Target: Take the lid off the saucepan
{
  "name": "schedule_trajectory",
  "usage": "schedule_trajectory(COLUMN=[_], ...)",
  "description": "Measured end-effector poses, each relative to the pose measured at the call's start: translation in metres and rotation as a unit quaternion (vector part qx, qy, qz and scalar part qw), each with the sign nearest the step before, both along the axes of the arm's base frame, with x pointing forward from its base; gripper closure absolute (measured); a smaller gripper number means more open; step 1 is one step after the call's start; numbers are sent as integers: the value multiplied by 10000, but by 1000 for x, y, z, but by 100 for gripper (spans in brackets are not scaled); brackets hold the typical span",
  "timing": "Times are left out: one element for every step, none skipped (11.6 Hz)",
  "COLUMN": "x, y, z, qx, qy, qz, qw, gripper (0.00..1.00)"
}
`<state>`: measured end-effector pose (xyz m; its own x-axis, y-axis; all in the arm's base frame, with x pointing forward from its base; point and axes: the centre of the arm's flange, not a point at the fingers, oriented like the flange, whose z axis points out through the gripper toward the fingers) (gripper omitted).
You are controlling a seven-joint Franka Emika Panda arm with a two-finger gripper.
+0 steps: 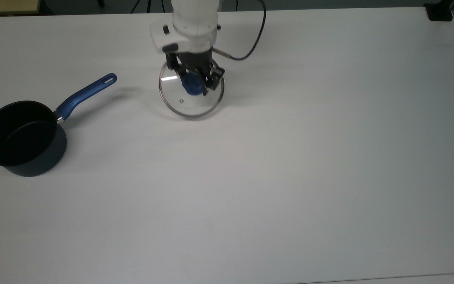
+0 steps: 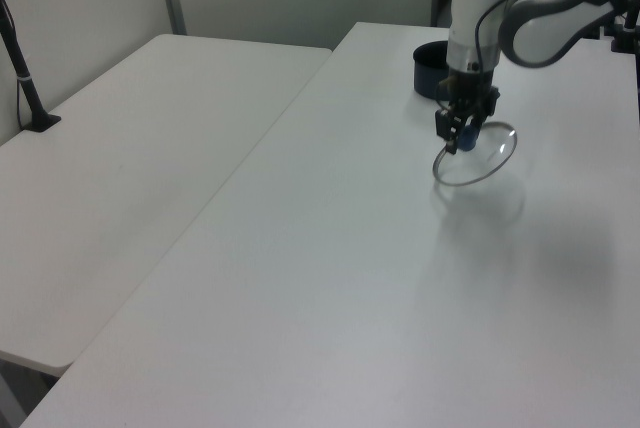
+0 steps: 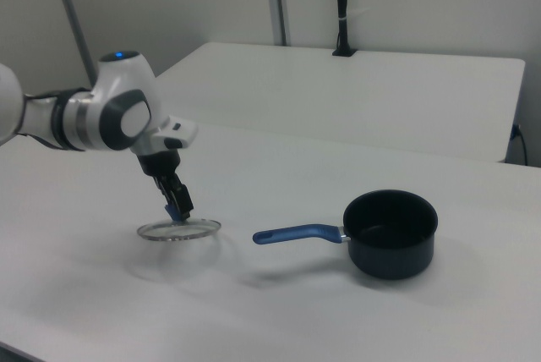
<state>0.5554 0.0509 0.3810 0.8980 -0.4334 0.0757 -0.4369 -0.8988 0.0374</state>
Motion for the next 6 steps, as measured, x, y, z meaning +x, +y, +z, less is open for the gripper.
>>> schedule_trajectory(x=[5, 7, 9, 9, 8, 4], y=[0, -1, -1, -1, -1, -2], z=[-13, -24, -25, -26, -28, -38], qx=[52, 14, -34, -70, -86, -95], qy=[-15, -8, -81, -163, -164, -63], qz=[14, 76, 135, 194, 211, 218], qw=[10000, 10000, 9999, 9997, 9996, 9997], gripper=[39, 39, 39, 39, 35, 24])
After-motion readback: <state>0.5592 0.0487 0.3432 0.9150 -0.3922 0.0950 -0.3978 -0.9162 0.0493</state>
